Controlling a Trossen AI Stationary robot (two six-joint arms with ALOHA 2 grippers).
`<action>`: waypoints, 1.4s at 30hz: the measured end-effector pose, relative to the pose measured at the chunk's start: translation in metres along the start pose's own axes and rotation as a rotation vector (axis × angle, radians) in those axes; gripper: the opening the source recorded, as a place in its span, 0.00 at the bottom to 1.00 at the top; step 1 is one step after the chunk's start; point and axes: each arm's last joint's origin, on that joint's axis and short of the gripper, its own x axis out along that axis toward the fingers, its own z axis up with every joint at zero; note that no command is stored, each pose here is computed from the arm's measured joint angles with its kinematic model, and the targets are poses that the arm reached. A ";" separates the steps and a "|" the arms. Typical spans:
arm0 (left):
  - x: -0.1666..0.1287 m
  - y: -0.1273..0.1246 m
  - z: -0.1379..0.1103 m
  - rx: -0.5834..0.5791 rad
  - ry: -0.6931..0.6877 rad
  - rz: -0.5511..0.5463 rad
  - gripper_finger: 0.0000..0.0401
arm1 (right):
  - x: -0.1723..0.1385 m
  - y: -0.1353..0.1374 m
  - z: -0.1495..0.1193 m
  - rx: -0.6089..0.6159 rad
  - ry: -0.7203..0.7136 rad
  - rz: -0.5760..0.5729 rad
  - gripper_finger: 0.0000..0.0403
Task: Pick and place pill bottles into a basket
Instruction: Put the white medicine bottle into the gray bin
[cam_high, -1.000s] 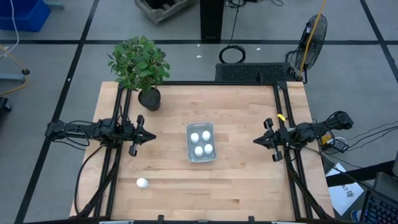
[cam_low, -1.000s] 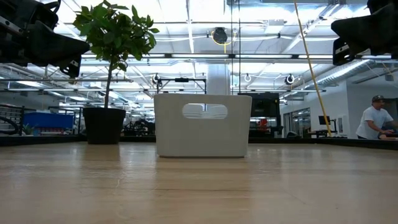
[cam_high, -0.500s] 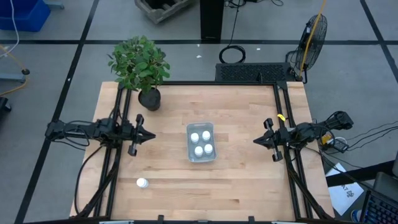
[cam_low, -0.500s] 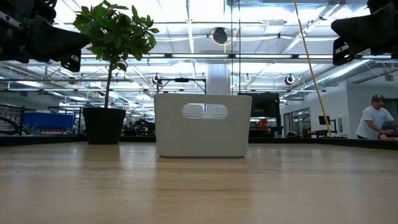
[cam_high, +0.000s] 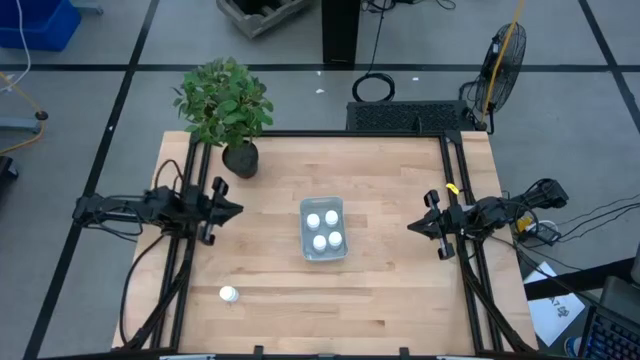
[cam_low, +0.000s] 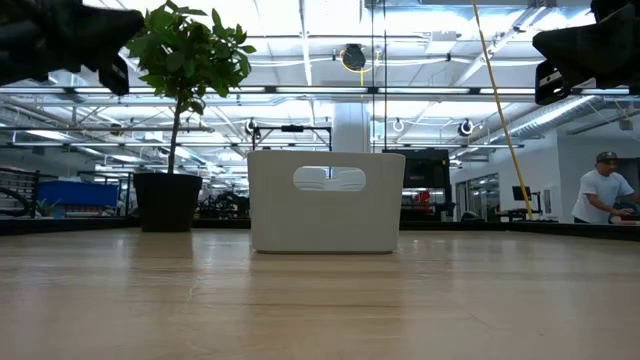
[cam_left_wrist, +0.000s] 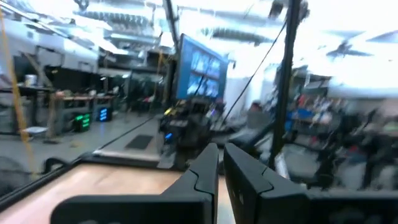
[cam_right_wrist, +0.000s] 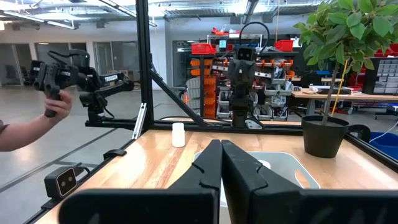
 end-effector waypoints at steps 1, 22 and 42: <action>0.000 -0.001 0.002 -0.013 -0.016 -0.016 0.08 | 0.000 0.000 0.000 0.000 0.000 0.000 0.00; 0.002 -0.004 0.022 -0.142 -0.204 -0.001 0.01 | 0.000 0.000 0.000 0.000 0.002 0.000 0.00; 0.097 -0.053 0.091 -0.152 0.563 0.187 0.01 | 0.000 0.000 0.000 0.000 0.003 0.001 0.00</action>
